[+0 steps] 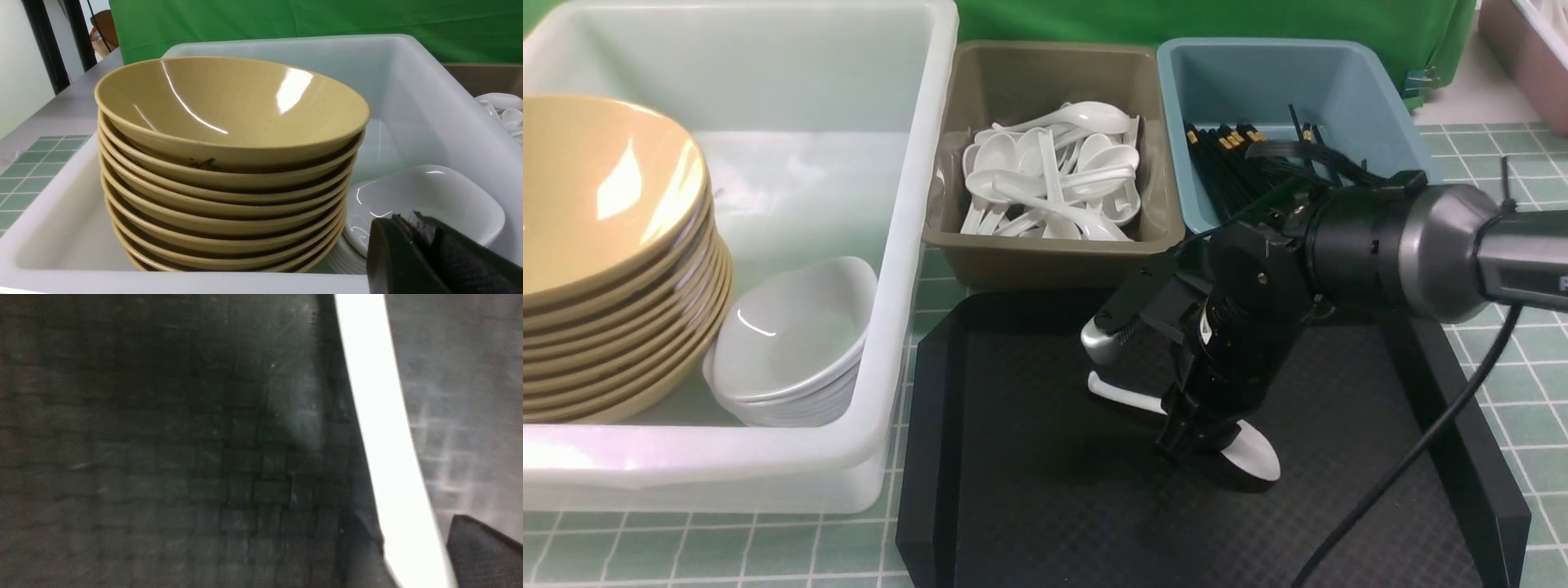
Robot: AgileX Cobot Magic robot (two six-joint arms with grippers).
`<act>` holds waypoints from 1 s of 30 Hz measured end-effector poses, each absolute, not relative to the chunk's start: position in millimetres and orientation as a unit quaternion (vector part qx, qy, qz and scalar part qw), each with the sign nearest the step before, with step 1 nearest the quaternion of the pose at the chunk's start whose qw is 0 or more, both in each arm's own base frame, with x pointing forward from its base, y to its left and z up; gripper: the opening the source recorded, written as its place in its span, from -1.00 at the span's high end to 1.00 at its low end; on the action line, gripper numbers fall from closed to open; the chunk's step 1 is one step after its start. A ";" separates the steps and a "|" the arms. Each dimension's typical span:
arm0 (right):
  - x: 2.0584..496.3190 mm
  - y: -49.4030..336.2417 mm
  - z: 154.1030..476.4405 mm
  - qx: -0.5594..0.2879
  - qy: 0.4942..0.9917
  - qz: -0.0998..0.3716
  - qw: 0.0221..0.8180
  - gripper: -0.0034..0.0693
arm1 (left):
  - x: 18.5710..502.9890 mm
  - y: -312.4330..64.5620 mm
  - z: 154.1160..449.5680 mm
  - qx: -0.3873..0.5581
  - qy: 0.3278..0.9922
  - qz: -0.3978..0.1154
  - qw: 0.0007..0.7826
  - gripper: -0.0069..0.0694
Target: On blue table put chopsticks spoon bowls plates into blue grey white boxes.
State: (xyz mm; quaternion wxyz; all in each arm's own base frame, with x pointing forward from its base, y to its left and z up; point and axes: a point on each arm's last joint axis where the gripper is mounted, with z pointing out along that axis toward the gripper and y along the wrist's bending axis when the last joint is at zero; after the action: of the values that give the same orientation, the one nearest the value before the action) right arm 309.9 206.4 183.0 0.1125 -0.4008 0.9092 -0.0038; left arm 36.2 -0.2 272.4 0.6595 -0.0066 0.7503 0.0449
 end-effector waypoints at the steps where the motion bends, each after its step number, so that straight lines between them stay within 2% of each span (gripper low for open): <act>1: 309.0 206.3 191.0 -0.401 0.908 0.000 0.121 0.05 | 36.2 -0.2 272.4 -0.007 0.750 0.045 0.660 0.82; 3: 308.3 207.8 223.4 -0.402 0.901 0.013 0.161 0.05 | 36.2 -0.2 272.4 -0.007 0.750 0.045 0.660 0.82; 4: 308.6 208.0 226.6 -0.403 0.899 0.016 0.171 0.05 | 36.2 -0.2 272.4 -0.007 0.750 0.045 0.660 0.82; 6: 315.9 213.5 266.9 -0.403 0.877 0.032 0.260 0.05 | 36.2 -0.2 272.5 -0.007 0.750 0.045 0.660 0.82; 9: 331.9 224.7 303.6 -0.395 0.833 0.051 0.384 0.05 | 36.2 -0.2 272.7 -0.007 0.749 0.045 0.661 0.82; 10: 338.6 228.3 311.3 -0.389 0.816 0.057 0.423 0.05 | 36.2 -0.2 272.7 -0.007 0.749 0.045 0.661 0.82; 11: 357.1 235.5 320.7 -0.371 0.778 0.066 0.503 0.05 | 36.2 -0.2 272.8 -0.007 0.749 0.045 0.661 0.82; 12: 359.0 236.8 321.2 -0.369 0.773 0.067 0.511 0.05 | 36.2 -0.2 272.8 -0.007 0.749 0.045 0.661 0.82; 14: 388.5 243.2 314.3 -0.341 0.740 0.072 0.575 0.05 | 36.2 -0.1 272.9 -0.007 0.749 0.045 0.662 0.82; 17: 422.9 243.8 284.7 -0.301 0.753 0.083 0.579 0.05 | 36.2 -0.1 273.0 -0.007 0.748 0.045 0.662 0.82; 18: 434.9 242.9 262.7 -0.284 0.776 0.088 0.556 0.05 | 36.2 -0.1 273.0 -0.007 0.748 0.045 0.662 0.82; 20: 441.4 241.9 248.3 -0.272 0.795 0.091 0.535 0.05 | 36.2 -0.1 273.0 -0.007 0.748 0.045 0.662 0.82; 22: 447.4 238.5 221.6 -0.253 0.839 0.091 0.472 0.05 | 36.2 -0.1 273.0 -0.007 0.748 0.045 0.662 0.82; 24: 445.5 237.2 218.7 -0.253 0.858 0.086 0.438 -0.01 | 36.2 -0.1 273.0 -0.007 0.748 0.045 0.662 0.82; 27: 440.6 234.2 232.8 -0.264 0.873 0.074 0.404 -0.11 | 36.3 -0.1 273.1 -0.007 0.748 0.045 0.662 0.82; 30: 428.5 222.1 279.2 -0.291 0.877 0.052 0.378 -0.14 | 36.3 -0.1 273.1 -0.007 0.748 0.045 0.662 0.82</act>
State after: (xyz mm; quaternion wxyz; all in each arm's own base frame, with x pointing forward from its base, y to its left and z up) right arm 428.5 222.1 279.2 0.3785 -0.2910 0.8771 0.0520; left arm 36.3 -0.1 273.1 0.6624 -0.0069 0.7478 0.0454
